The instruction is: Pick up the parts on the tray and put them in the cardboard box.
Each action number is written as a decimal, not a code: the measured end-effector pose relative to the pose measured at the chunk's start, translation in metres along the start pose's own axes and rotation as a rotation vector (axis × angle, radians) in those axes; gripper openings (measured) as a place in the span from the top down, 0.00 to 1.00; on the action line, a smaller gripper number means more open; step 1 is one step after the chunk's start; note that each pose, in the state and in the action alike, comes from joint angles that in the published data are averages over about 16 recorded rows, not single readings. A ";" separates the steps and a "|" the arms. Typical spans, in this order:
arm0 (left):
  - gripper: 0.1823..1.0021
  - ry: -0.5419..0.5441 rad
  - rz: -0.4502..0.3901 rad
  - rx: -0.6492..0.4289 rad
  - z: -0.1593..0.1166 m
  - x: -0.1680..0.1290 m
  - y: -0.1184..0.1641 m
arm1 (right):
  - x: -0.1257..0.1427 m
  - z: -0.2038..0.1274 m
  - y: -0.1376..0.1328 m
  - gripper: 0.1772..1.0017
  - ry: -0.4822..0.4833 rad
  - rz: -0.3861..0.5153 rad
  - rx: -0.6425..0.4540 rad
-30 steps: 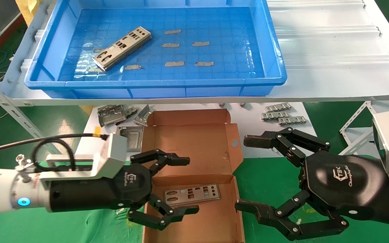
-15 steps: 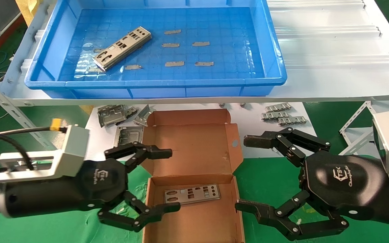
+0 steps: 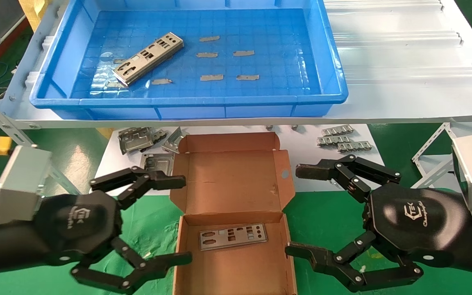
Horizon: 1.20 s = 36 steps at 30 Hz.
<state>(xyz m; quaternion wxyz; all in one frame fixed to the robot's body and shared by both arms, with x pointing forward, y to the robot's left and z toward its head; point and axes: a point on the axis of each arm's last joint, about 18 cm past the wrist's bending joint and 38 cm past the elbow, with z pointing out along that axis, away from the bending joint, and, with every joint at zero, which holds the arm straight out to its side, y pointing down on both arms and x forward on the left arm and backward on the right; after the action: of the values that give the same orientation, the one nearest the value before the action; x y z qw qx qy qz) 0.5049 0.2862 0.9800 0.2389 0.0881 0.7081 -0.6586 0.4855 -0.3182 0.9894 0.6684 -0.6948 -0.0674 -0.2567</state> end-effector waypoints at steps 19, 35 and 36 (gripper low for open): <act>0.00 0.013 0.031 0.012 -0.023 0.021 -0.025 | 0.000 0.000 0.000 0.00 0.000 0.000 0.000; 0.00 0.011 0.027 0.011 -0.021 0.019 -0.023 | 0.000 0.000 0.000 0.00 0.000 0.000 0.000; 0.00 0.011 0.027 0.011 -0.021 0.019 -0.023 | 0.000 0.000 0.000 0.00 0.000 0.000 0.000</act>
<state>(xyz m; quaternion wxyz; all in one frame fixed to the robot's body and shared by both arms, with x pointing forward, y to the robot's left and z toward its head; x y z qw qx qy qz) 0.4740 0.3003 0.9924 0.2434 0.1025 0.7046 -0.6587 0.4855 -0.3183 0.9894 0.6685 -0.6947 -0.0671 -0.2568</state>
